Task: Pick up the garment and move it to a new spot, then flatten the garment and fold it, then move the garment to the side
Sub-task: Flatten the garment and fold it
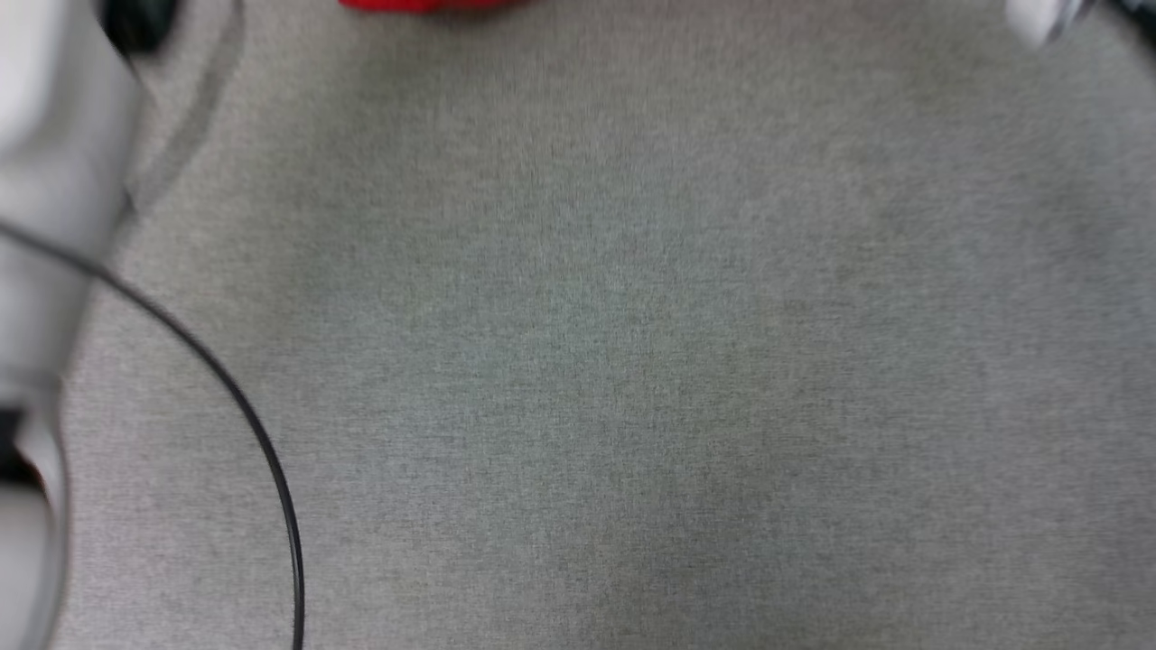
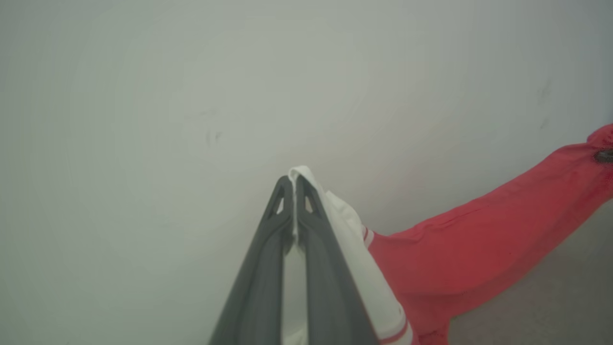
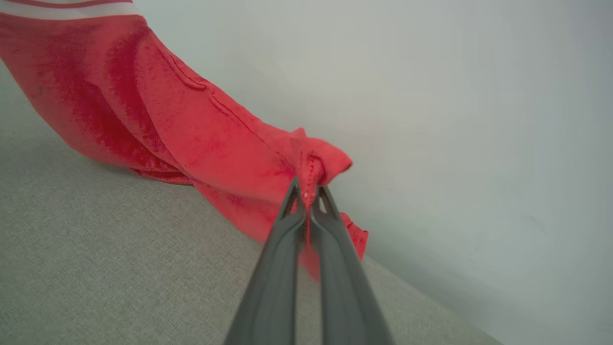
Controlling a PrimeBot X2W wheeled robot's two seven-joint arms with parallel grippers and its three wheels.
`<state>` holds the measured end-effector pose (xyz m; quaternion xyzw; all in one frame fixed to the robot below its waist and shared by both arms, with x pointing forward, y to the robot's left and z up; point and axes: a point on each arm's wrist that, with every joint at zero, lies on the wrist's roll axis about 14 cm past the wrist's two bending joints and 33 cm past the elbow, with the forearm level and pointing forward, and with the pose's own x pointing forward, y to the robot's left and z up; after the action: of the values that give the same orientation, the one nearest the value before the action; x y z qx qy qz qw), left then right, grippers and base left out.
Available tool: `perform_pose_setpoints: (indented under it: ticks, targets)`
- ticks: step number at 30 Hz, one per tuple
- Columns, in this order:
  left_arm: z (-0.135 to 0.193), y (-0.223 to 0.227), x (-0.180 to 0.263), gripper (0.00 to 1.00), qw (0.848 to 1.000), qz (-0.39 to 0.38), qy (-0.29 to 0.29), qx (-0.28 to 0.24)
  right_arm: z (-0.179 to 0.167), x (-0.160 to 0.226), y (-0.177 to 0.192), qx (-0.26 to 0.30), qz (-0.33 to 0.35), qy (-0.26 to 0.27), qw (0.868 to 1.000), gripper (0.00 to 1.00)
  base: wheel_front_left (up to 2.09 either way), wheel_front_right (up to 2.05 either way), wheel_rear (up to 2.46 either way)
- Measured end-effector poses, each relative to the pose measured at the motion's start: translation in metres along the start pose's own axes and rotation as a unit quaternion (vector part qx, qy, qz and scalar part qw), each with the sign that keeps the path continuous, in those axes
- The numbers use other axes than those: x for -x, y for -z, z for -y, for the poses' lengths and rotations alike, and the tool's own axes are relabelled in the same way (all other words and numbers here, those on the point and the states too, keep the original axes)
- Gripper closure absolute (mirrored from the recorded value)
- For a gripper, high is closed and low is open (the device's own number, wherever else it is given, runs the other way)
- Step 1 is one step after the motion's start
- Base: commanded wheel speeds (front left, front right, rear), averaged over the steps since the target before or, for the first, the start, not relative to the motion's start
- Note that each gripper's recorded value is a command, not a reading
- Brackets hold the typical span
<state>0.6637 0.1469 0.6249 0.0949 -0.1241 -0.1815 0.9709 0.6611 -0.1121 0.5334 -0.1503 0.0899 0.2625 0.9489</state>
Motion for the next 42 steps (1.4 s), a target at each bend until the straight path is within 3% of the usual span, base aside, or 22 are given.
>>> perform_pose_setpoints:
  ticks: [9, 17, 34, 42]
  targets:
    - [0.044, 0.056, 0.104, 1.0, 0.994, -0.088, 0.025, 0.054, -0.05, 0.067, 0.057, -0.027, -0.059, -0.053, 0.997, 1.0, 0.0, 0.0, 0.0]
    - [0.092, 0.068, 0.214, 1.0, 0.979, -0.159, 0.02, 0.123, -0.068, 0.144, 0.095, -0.068, -0.101, -0.052, 0.991, 1.0, 0.0, 0.0, 0.0]
    - [0.169, 0.085, 0.411, 1.0, 0.914, -0.338, -0.005, 0.225, -0.121, 0.276, 0.163, -0.113, -0.183, -0.07, 0.974, 1.0, 0.0, 0.0, 0.0]
    - [0.192, 0.092, 0.454, 1.0, 0.887, -0.382, -0.012, 0.259, -0.147, 0.317, 0.198, -0.153, -0.227, -0.077, 0.959, 1.0, 0.0, 0.0, 0.0]
